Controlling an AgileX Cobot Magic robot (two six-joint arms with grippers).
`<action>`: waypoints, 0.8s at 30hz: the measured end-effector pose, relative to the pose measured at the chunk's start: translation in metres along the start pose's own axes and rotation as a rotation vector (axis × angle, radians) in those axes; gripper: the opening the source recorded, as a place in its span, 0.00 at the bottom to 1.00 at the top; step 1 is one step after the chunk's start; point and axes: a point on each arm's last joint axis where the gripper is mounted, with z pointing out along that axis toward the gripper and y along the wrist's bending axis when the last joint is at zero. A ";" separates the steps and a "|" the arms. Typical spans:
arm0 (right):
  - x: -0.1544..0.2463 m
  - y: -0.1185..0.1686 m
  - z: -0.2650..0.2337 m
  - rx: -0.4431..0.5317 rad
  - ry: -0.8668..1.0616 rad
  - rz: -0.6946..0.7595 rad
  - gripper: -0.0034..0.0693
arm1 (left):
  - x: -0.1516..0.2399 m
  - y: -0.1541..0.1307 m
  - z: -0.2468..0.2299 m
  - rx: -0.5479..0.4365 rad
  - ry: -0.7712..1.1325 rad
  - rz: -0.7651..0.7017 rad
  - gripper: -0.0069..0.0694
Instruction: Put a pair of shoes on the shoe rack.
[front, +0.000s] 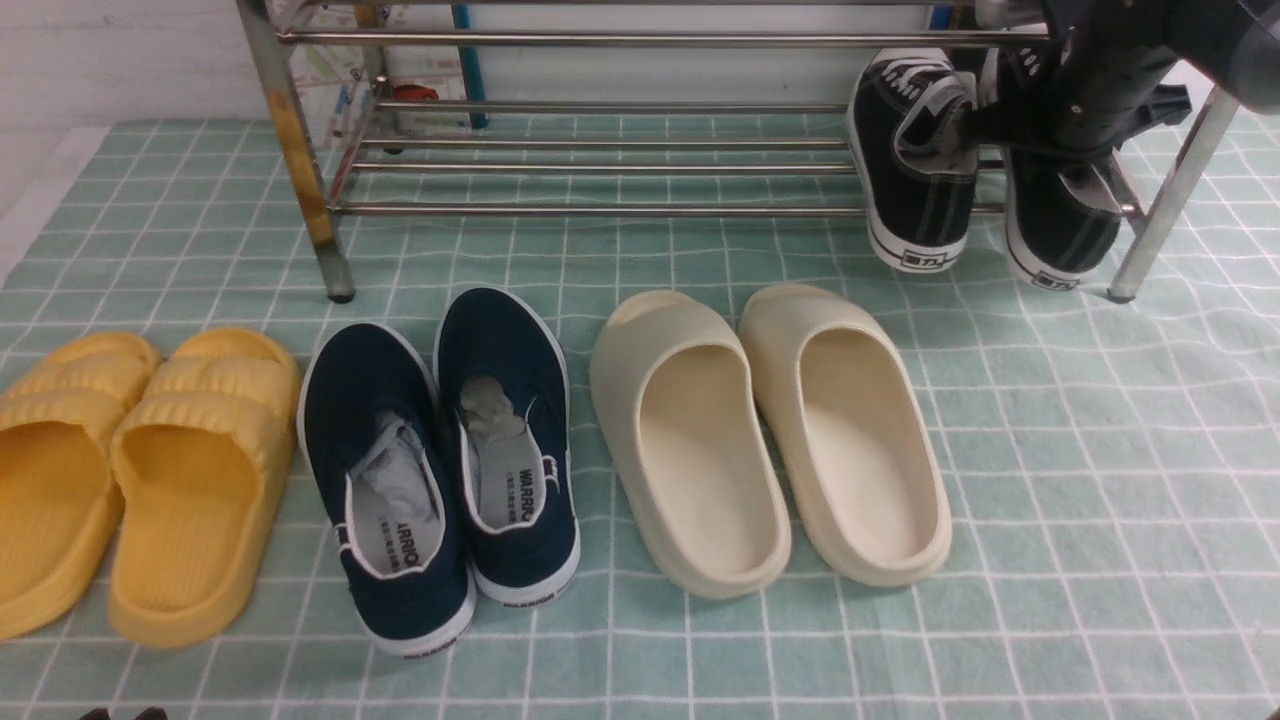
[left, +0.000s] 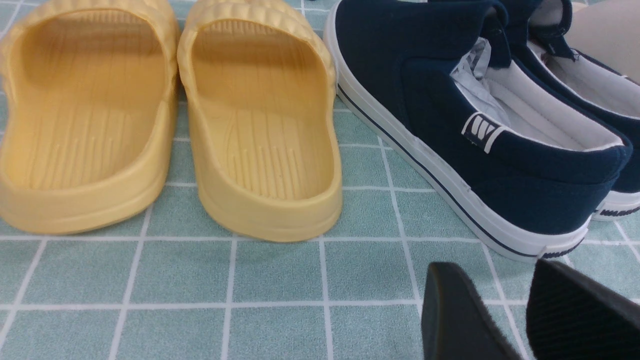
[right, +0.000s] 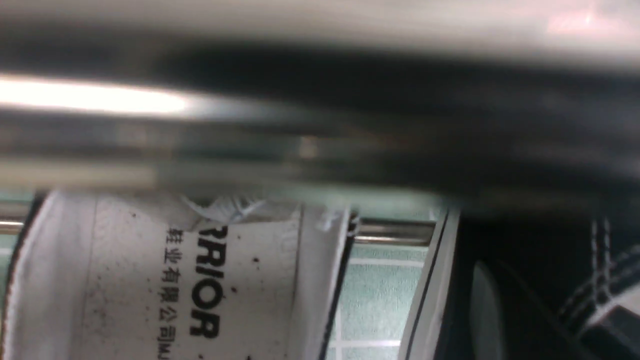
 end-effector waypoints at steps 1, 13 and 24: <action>-0.002 0.000 -0.001 0.000 -0.014 -0.001 0.16 | 0.000 0.000 0.000 0.000 0.000 0.000 0.40; -0.012 -0.006 -0.052 -0.028 -0.033 -0.041 0.71 | 0.000 0.000 0.000 0.000 0.000 0.000 0.40; 0.014 -0.015 -0.236 -0.192 -0.259 -0.116 0.10 | 0.000 0.000 0.000 0.000 0.000 0.000 0.40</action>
